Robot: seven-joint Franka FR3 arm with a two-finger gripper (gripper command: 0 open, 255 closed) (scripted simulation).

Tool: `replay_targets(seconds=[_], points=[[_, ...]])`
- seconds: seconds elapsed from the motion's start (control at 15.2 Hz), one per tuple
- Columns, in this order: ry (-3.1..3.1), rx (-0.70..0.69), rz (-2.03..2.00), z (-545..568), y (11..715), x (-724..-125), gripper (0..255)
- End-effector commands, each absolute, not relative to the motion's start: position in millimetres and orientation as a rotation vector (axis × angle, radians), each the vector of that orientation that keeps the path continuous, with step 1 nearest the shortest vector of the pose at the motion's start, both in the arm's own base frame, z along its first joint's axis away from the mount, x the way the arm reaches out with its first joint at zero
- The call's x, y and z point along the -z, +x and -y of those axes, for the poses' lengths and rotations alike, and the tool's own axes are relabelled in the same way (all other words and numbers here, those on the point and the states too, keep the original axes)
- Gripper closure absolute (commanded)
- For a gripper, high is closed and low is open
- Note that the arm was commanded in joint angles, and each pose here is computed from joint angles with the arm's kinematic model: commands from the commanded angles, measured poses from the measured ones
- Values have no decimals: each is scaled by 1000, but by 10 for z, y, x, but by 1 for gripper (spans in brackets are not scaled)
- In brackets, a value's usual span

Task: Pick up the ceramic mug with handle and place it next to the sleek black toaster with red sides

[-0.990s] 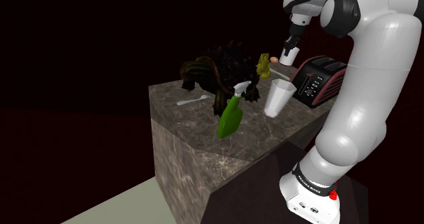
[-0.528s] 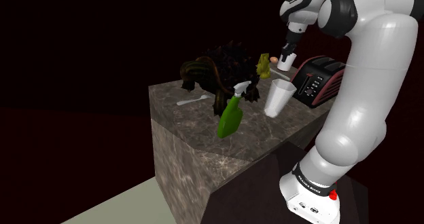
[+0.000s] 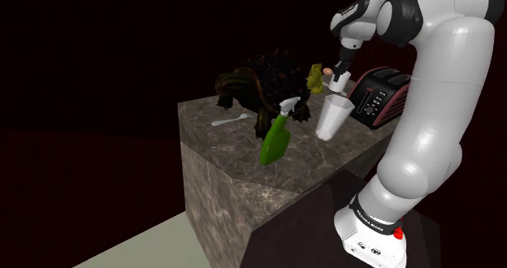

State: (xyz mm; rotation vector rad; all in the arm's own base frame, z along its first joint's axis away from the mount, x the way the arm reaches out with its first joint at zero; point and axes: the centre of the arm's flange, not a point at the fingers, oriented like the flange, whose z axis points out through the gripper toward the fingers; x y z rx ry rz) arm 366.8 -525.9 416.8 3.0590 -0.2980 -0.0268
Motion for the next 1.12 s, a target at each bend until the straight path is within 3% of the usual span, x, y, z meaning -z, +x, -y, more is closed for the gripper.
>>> replay_targets(seconds=[0.0, 0.53, 1.06], points=[[3058, 26, 298, 5270, 3682, -4070, 255], [3058, 26, 298, 5270, 3682, -3606, 255], [3058, 26, 298, 5270, 3682, -3606, 255]])
